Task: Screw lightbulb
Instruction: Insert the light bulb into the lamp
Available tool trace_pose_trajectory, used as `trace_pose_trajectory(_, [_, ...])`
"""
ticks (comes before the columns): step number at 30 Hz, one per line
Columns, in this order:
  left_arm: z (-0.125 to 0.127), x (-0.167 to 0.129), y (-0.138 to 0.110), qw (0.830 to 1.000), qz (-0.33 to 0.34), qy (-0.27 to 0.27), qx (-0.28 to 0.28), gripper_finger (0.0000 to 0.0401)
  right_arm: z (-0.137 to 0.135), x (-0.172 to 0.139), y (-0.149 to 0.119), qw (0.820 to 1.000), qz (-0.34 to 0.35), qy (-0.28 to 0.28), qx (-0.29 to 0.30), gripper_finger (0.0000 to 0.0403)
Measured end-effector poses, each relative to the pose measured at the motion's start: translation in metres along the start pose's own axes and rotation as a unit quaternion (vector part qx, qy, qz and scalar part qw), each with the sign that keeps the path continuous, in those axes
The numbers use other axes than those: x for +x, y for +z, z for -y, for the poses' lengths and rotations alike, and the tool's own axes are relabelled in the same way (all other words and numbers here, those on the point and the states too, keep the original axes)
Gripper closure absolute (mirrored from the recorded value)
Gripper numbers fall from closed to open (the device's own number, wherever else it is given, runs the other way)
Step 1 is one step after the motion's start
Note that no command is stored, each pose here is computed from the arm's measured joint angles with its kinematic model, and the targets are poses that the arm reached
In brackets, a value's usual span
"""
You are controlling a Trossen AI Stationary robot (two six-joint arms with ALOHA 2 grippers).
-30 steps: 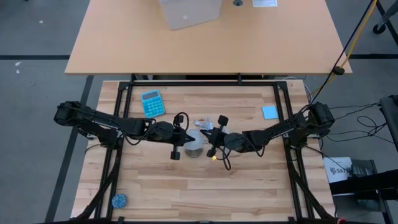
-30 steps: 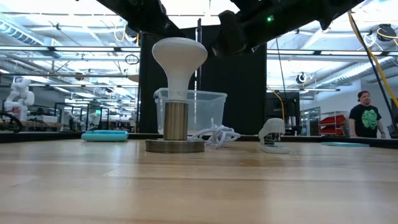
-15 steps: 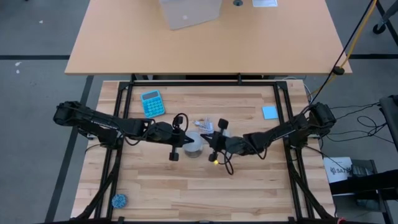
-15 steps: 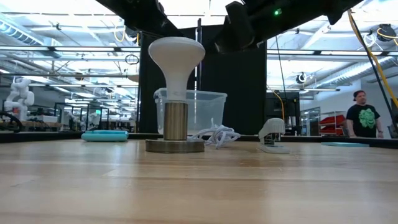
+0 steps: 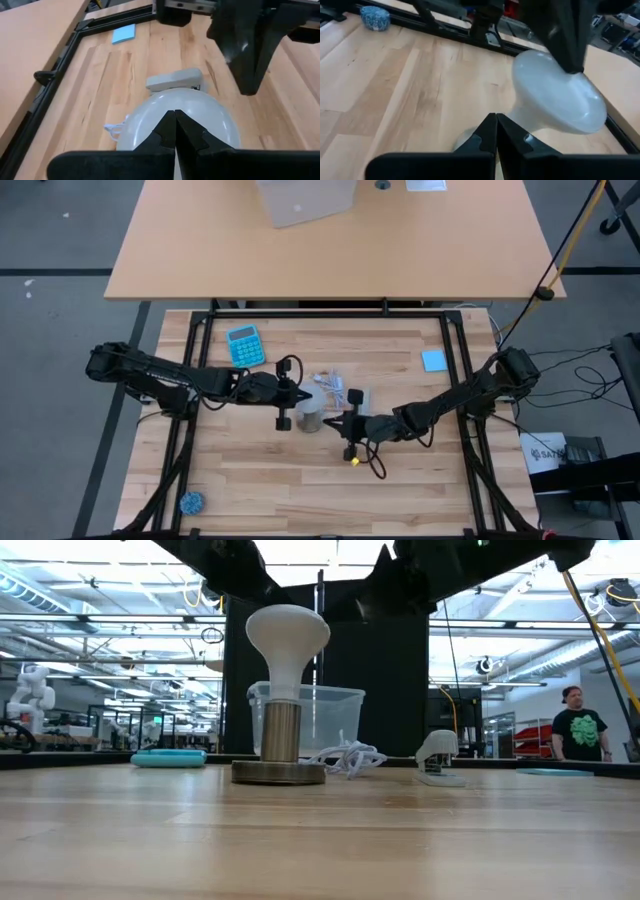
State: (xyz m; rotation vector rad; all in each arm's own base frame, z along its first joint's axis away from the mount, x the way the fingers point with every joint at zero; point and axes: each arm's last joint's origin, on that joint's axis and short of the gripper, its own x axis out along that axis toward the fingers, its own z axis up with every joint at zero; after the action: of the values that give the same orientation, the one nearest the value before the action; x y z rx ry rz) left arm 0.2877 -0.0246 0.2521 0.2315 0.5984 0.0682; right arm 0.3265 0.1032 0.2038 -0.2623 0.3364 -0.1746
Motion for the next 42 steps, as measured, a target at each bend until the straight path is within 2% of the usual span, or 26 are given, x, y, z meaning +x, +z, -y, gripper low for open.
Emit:
trace_pose_trajectory(8, [0.005, -0.001, 0.0, 1.0, 0.001, -0.01, 0.005, 0.0401, 0.01, 0.0, 0.0, 0.991, -0.013, -0.134, 0.001, 0.0403])
trace_pose_trajectory(15, [0.006, -0.001, 0.001, 1.0, 0.003, -0.022, 0.005, 0.0401, 0.032, 0.01, -0.003, 0.984, -0.022, -0.178, 0.01, 0.0403])
trace_pose_trajectory(26, [0.007, -0.001, 0.001, 1.0, 0.005, -0.025, 0.004, 0.0401, 0.054, 0.023, -0.001, 0.994, 0.002, -0.106, 0.022, 0.0403])
trace_pose_trajectory(33, [0.007, -0.001, 0.001, 1.0, 0.005, -0.027, 0.003, 0.0401, 0.051, 0.022, -0.001, 0.995, 0.004, -0.094, 0.021, 0.0403])
trace_pose_trajectory(42, [0.006, -0.001, 0.0, 1.0, 0.001, -0.028, 0.003, 0.0401, 0.033, 0.014, 0.0, 0.997, -0.003, -0.077, 0.022, 0.0403])
